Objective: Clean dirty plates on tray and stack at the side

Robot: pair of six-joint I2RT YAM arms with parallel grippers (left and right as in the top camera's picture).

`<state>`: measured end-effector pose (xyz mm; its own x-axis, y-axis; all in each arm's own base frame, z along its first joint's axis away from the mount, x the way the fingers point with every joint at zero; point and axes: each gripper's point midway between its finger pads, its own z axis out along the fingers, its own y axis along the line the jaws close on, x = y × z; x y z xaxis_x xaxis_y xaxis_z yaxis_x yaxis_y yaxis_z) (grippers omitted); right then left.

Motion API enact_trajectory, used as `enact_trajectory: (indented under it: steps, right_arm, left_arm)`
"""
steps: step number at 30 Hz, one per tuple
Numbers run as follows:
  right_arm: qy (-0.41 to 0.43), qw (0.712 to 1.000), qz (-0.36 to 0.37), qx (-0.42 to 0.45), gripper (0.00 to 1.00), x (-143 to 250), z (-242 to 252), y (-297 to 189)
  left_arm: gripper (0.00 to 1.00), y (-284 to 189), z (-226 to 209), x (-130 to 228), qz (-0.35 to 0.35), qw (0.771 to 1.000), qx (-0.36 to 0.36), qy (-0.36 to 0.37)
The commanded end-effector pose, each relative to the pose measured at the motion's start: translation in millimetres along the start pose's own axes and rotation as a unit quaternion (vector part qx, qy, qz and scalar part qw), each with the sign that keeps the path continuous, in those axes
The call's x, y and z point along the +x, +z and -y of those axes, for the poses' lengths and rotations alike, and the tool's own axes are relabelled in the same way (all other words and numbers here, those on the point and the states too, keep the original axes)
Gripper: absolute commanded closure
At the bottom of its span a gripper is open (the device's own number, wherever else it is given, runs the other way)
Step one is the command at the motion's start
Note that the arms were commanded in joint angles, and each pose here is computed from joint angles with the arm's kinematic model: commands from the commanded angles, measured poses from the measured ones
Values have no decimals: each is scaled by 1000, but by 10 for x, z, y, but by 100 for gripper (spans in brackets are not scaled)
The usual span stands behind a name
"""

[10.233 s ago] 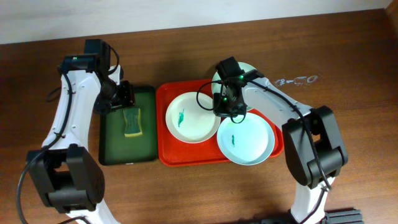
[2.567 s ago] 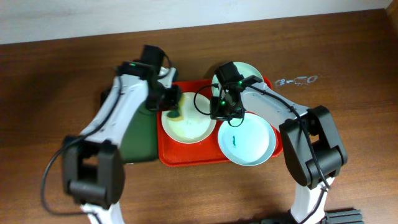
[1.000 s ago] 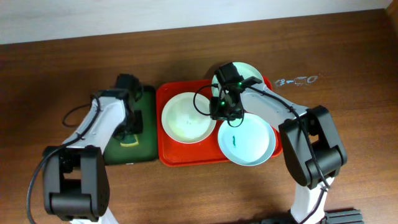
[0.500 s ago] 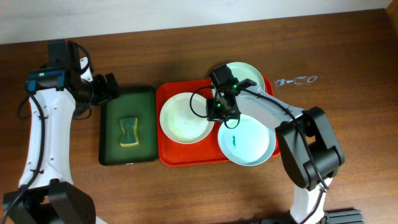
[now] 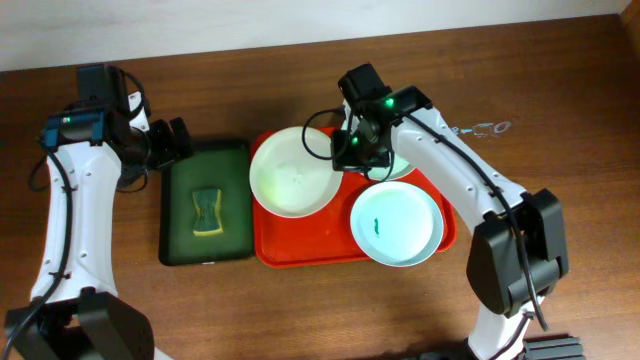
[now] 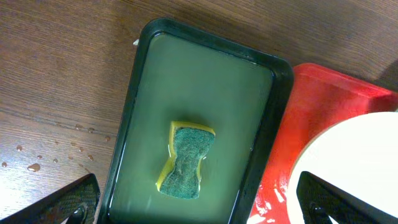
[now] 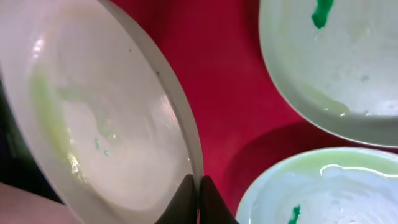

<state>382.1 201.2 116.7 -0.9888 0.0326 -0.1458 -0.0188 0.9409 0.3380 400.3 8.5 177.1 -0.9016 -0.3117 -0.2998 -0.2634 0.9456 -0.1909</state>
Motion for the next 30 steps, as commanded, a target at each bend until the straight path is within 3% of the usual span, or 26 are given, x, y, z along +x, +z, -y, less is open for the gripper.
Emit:
enact_trajectory:
  steps: [1, 8, 14, 20, 22, 26, 28, 30]
  right_arm:
    - [-22, 998, 52, -39, 96, -213, -262, -209]
    - [-47, 982, 182, -6, 96, -570, -706, -144]
    - [-121, 939, 311, 77, 96, -788, -1009, -315]
    - [-263, 850, 421, 176, 96, -917, -1442, -685]
    - [-314, 793, 463, 241, 96, -932, -1616, -933]
    - [-378, 715, 505, 301, 96, -852, -1975, -1262]
    - [-401, 695, 509, 311, 96, -799, -2085, -1313]
    - [-356, 706, 519, 325, 95, -787, -1991, -1374]
  left_arm:
    - [1, -86, 36, -31, 11, 1000, 9, 9]
    - [1, -86, 36, -31, 11, 1000, 9, 9]
    - [1, -86, 36, -31, 11, 1000, 9, 9]
    - [1, -86, 36, -31, 11, 1000, 9, 9]
    - [1, -86, 36, -31, 11, 1000, 9, 9]
    - [1, -86, 36, -31, 11, 1000, 9, 9]
    - [1, -86, 36, -31, 11, 1000, 9, 9]
    - [1, -86, 36, -31, 11, 1000, 9, 9]
